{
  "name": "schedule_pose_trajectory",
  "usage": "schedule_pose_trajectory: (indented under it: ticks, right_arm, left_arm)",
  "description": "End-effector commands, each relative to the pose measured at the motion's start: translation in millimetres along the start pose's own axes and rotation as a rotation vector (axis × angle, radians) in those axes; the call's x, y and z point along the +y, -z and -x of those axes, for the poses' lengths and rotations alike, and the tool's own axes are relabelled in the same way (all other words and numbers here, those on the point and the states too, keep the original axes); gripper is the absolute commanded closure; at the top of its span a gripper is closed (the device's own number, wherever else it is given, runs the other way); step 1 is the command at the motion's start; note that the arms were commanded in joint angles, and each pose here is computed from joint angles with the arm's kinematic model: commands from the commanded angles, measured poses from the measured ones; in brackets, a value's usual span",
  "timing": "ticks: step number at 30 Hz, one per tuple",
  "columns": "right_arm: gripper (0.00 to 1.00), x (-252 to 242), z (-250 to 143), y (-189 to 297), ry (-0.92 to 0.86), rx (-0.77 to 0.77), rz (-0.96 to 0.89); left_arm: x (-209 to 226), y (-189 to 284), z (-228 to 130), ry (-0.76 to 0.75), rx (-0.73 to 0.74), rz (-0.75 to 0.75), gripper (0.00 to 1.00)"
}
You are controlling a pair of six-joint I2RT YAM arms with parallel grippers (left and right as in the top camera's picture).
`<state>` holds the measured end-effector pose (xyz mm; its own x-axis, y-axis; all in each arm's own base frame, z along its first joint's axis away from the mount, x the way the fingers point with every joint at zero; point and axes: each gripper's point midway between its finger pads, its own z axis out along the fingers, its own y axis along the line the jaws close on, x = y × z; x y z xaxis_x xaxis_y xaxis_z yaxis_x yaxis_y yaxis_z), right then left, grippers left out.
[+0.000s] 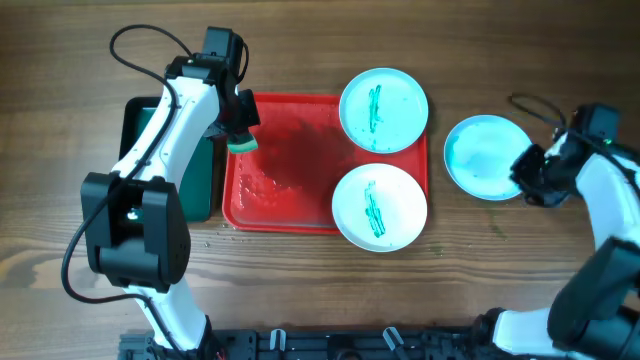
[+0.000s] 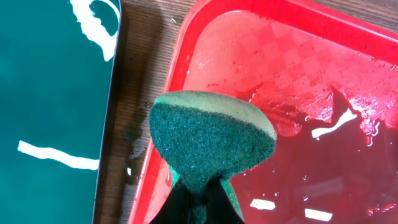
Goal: Clean dirty plates on tray and stack at the side
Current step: 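Set the plate on the table right of the tray and release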
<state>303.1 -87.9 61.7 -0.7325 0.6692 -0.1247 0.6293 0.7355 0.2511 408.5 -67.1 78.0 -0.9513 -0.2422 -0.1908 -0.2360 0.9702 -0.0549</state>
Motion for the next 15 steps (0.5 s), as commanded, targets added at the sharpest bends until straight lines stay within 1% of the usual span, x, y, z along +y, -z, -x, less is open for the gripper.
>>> schedule_pose_trajectory:
  ticks: [1,4,5,9,12,15]
  right_arm:
    - [0.71,72,-8,64,0.182,-0.049,0.315]
    - [0.70,81,-42,62,0.285,0.037,0.290]
    - [0.66,81,-55,55,0.325,0.074,0.251]
    - [0.65,74,-85,26,0.407,0.134,0.111]
    - [0.65,78,-110,0,0.469,0.195,0.094]
    - [0.64,79,-123,-21,0.496,0.235,0.081]
  left_arm:
    - [-2,4,-1,0.015,-0.003,-0.019,0.96]
    - [-2,4,-1,0.014,-0.004,-0.020,0.96]
    - [-2,4,-1,0.014,-0.004,-0.019,0.96]
    - [-2,4,-1,0.014,-0.004,-0.019,0.96]
    - [-2,4,-1,0.014,-0.004,-0.019,0.96]
    - [-2,4,-1,0.014,-0.004,-0.019,0.96]
